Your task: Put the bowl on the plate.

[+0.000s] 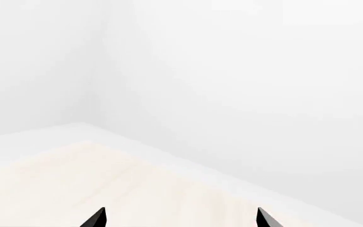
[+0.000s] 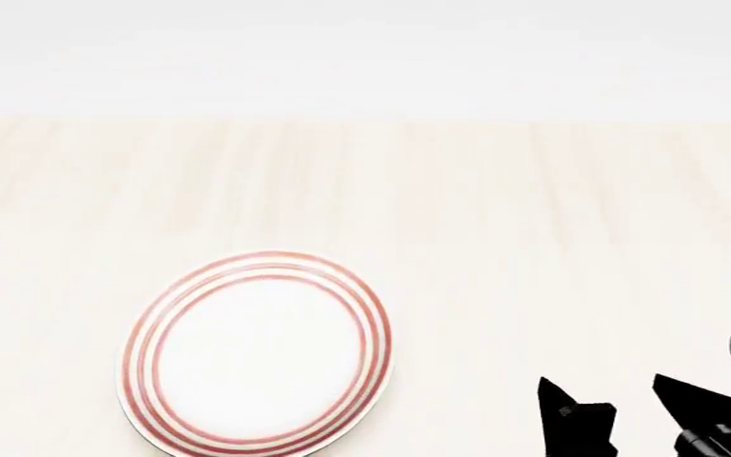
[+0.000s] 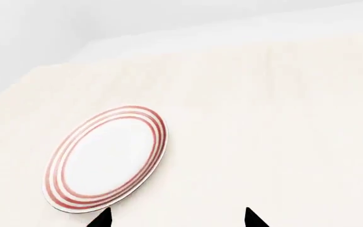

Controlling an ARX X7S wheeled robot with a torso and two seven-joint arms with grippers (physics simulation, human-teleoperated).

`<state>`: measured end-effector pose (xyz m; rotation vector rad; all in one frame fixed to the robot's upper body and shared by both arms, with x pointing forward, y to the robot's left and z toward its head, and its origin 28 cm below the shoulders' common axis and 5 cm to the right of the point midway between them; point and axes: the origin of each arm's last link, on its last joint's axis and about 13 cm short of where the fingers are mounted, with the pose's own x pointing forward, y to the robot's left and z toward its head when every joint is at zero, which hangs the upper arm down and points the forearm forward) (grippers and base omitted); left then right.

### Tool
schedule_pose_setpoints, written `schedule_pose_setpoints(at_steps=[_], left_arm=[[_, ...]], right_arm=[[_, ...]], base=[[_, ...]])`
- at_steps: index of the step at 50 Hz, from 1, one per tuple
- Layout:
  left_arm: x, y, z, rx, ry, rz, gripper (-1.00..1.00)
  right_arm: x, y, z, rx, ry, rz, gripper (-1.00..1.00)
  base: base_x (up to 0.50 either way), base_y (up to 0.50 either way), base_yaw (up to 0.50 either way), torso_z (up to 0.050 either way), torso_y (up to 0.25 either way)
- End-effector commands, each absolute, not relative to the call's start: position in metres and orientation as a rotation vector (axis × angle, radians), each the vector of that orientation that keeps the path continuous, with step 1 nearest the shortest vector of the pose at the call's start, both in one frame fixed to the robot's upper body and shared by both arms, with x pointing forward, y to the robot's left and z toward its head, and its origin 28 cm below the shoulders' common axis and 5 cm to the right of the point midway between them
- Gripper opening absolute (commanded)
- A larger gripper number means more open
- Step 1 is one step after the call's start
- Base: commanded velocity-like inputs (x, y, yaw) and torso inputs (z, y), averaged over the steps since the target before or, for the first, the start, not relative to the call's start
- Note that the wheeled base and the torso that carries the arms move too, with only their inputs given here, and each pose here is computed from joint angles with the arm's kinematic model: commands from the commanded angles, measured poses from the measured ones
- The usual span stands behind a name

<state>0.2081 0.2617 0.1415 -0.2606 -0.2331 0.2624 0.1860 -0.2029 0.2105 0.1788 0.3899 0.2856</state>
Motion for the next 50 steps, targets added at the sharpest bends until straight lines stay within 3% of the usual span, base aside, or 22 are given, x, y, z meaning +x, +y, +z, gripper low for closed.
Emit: schedule_pose_setpoints(at_steps=[1,50], left_arm=[[0.208,0.263,0.142,-0.267,-0.233,0.269,1.00],[0.207,0.263,0.141,-0.268,-0.232,0.268,1.00]], right_arm=[[0.193,-0.193,0.210,0.108,0.447,0.371,1.00],[0.182,-0.194,0.194,0.030,0.596,0.360,1.00]], base=[[0.00,0.00,0.00,0.000,0.000],[0.00,0.00,0.00,0.000,0.000]])
